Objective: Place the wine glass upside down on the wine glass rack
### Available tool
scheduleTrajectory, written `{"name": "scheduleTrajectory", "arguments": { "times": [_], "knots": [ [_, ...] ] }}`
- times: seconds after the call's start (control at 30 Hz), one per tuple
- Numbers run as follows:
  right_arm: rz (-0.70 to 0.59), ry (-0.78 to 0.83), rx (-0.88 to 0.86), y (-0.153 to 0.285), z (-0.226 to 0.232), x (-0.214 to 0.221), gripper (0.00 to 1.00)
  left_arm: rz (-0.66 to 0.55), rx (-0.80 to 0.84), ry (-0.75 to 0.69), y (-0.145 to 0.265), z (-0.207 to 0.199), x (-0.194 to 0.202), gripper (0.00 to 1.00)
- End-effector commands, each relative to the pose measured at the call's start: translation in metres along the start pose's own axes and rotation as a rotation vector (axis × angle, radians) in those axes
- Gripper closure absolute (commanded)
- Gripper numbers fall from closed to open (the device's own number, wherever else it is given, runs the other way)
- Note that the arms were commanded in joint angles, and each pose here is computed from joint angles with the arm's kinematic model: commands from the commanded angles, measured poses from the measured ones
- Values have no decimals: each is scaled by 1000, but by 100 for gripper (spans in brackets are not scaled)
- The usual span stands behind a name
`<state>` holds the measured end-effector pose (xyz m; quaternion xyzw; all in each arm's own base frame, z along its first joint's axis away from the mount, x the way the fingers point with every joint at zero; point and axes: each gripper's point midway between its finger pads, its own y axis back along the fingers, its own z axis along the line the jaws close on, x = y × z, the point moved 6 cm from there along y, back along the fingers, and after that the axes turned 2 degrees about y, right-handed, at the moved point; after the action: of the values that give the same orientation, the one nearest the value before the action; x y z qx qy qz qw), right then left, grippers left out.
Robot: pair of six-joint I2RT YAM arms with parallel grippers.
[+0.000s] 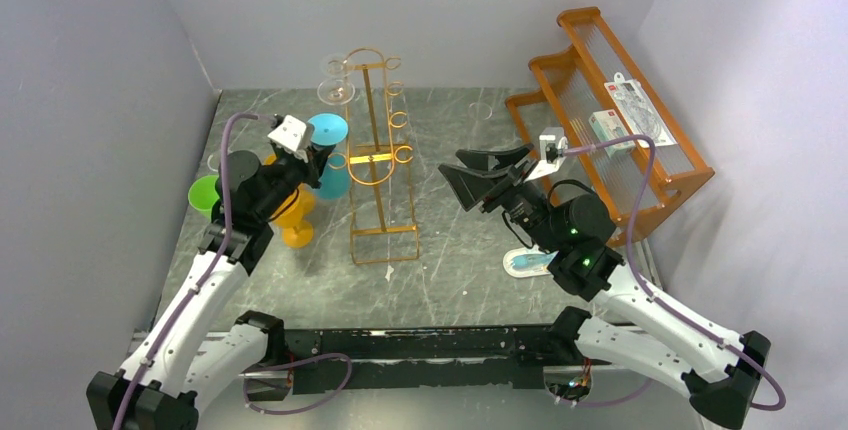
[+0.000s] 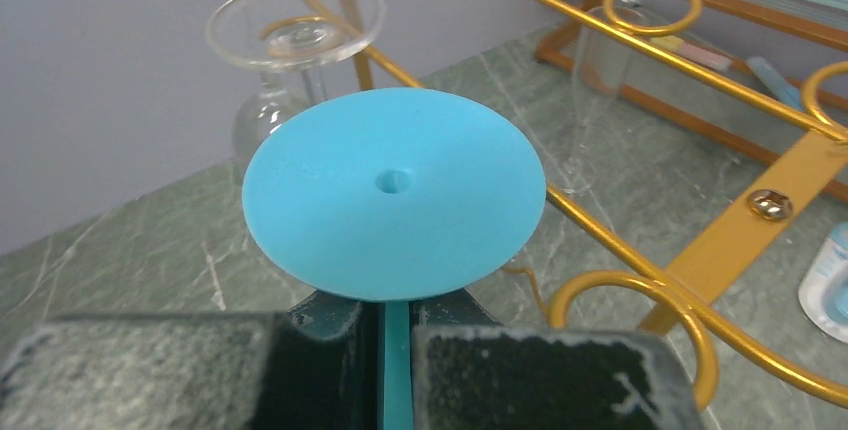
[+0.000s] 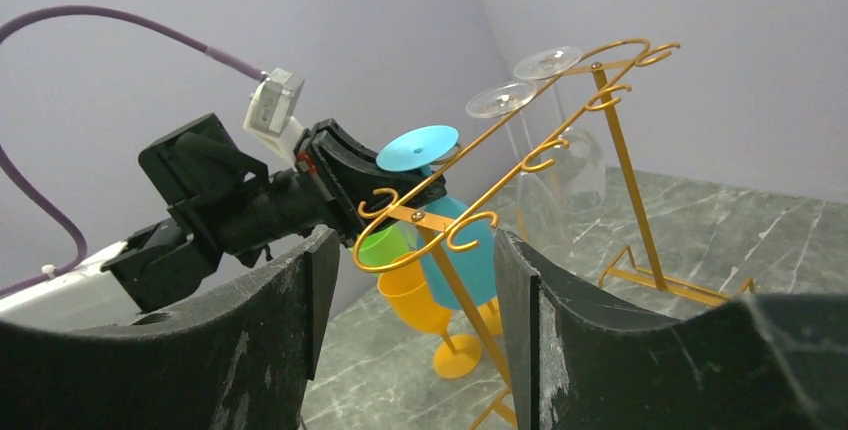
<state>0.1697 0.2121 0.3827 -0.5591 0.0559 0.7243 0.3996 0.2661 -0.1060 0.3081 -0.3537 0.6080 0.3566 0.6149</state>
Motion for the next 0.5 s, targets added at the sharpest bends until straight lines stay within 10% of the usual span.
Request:
{"name": "scheduleTrajectory", "arguments": {
  "times": [0.0, 0.47],
  "knots": [
    [-13, 0, -8, 5, 1, 1, 38, -62, 113, -63, 2, -10, -15, 95],
    [-14, 3, -14, 5, 1, 1, 37, -77, -143, 8, -2, 18, -22, 95]
  ]
}}
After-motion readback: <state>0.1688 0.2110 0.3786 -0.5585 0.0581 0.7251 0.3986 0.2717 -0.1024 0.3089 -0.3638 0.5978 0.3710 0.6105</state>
